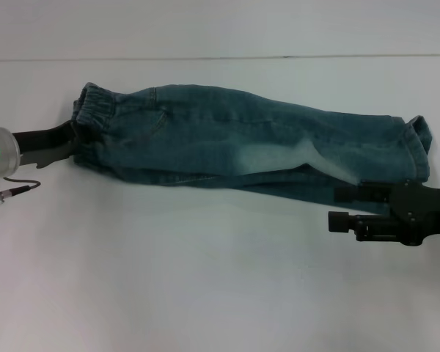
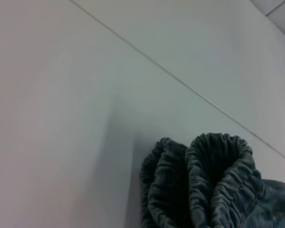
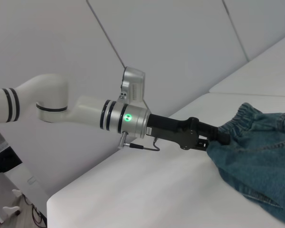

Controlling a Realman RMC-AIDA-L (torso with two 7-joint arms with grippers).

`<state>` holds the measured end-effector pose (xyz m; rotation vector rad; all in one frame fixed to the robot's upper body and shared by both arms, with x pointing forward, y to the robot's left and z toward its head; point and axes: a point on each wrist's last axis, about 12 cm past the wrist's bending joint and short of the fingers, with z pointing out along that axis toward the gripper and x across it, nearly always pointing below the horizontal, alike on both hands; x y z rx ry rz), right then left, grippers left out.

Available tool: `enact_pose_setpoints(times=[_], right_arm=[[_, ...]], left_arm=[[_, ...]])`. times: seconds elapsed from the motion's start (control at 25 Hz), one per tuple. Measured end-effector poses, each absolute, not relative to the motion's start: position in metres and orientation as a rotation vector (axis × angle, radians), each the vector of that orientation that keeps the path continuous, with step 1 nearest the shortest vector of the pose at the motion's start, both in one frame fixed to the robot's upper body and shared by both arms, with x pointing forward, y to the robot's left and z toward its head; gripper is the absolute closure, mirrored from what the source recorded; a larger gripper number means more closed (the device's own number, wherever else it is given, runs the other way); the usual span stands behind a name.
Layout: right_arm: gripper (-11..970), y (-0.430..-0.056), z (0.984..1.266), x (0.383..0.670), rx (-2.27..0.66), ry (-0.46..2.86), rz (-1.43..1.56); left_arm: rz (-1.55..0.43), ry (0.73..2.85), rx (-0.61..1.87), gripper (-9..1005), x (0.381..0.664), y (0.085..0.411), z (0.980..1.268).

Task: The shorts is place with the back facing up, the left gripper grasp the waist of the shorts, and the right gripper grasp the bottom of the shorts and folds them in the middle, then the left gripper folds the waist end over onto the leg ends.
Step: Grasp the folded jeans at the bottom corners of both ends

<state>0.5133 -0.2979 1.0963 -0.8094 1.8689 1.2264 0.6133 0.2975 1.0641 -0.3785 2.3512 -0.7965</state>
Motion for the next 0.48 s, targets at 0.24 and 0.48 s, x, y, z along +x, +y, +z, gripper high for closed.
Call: enact_pose_setpoints(times=[0.24,0.48], right_arm=[[259,-0.2962,1.0961,0.5139,-0.813,1.868,1.228],[277,-0.2954,1.0931,0.5156,-0.787,1.873,1.223]], left_arm=[[-0.799,2.352,-0.377,692,0.6125,0.2982,1.0640],[-0.825,2.337,-0.351,762,0.6132,0.2973,1.0698]])
